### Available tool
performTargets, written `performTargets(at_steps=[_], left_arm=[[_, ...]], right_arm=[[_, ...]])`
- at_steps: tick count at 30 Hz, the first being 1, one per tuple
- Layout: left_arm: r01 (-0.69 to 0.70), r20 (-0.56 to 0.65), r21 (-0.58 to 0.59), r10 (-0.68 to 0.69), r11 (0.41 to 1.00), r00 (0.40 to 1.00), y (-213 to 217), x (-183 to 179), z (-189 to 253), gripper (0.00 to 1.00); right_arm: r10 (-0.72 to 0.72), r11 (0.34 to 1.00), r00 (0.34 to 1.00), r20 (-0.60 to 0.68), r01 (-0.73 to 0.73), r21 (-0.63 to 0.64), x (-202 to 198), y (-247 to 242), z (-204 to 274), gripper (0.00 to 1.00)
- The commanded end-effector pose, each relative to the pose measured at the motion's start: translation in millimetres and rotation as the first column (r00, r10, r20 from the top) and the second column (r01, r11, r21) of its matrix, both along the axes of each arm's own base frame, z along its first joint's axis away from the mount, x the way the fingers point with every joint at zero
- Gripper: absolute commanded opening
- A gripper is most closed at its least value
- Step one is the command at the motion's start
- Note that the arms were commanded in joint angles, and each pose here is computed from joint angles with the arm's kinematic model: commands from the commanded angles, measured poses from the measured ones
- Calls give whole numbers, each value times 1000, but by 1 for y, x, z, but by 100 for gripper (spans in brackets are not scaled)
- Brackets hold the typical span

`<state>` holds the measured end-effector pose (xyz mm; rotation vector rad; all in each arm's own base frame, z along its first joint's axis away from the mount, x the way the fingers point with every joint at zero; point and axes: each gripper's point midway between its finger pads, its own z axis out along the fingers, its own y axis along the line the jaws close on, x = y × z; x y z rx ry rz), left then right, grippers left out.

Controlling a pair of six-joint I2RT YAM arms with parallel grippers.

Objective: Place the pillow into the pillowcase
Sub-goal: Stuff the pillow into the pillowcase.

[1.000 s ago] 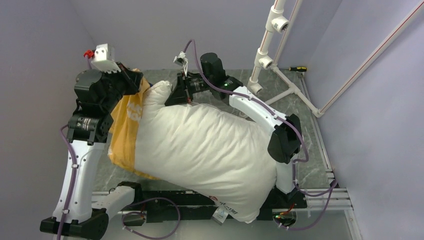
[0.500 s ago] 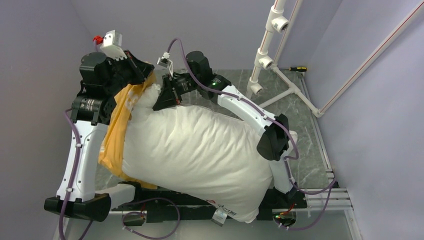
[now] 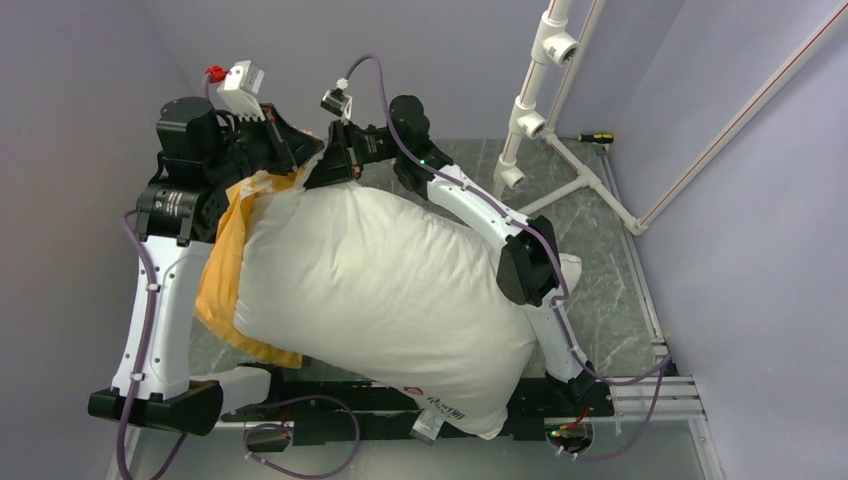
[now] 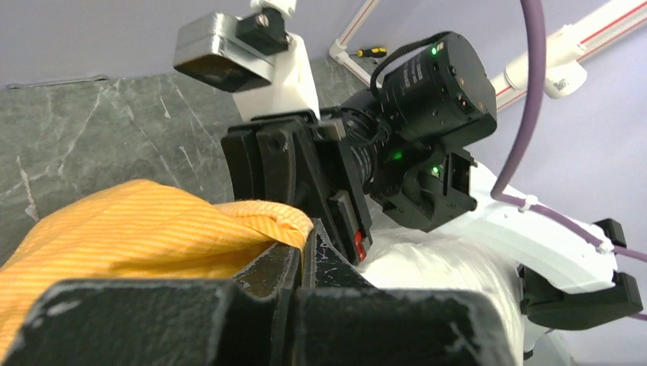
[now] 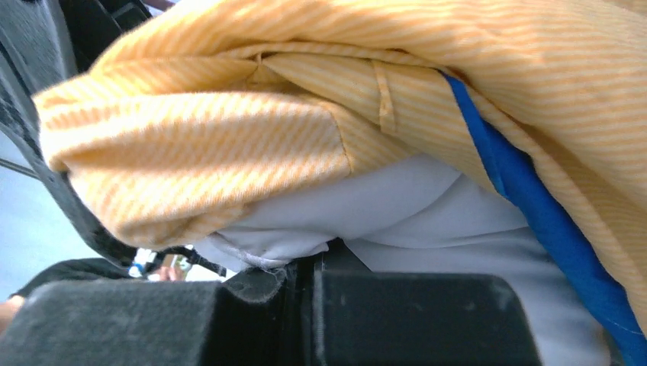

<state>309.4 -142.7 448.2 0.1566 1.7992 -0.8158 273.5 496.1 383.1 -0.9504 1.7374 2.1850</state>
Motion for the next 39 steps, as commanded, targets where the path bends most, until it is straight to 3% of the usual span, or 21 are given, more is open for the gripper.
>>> performTargets(at_steps=[1, 6, 11, 17, 25, 32, 34, 36, 39], left_arm=[[202, 66, 25, -203, 979, 977, -28, -39, 11, 0], [250, 32, 87, -254, 964, 967, -45, -32, -1, 0], [312, 67, 154, -325, 938, 943, -79, -29, 15, 0], [444, 39, 211, -461, 871, 886, -125, -65, 8, 0], [526, -46, 311, -541, 791, 840, -129, -117, -36, 0], [655, -23, 240, -670, 716, 742, -147, -150, -42, 0], [648, -12, 230, -664, 726, 748, -157, -141, -41, 0], [541, 1, 255, -559, 802, 829, -159, -111, -47, 0], [273, 14, 277, -288, 921, 958, -145, -59, -56, 0]], right_arm=[[-122, 967, 992, 14, 116, 226, 3, -18, 93, 0], [-184, 963, 983, -1, 180, 199, 11, -17, 103, 0], [-224, 960, 970, -98, 237, 152, 30, -15, 87, 0], [-279, 931, 930, -238, 322, 171, 70, -32, 87, 0], [-372, 867, 853, -367, 460, 192, 118, -72, 90, 0], [-471, 811, 786, -399, 564, 154, 141, -93, 82, 0], [-481, 810, 785, -391, 568, 145, 143, -91, 79, 0], [-503, 809, 789, -354, 573, 129, 142, -87, 74, 0], [-521, 822, 805, -284, 563, 86, 136, -84, 56, 0]])
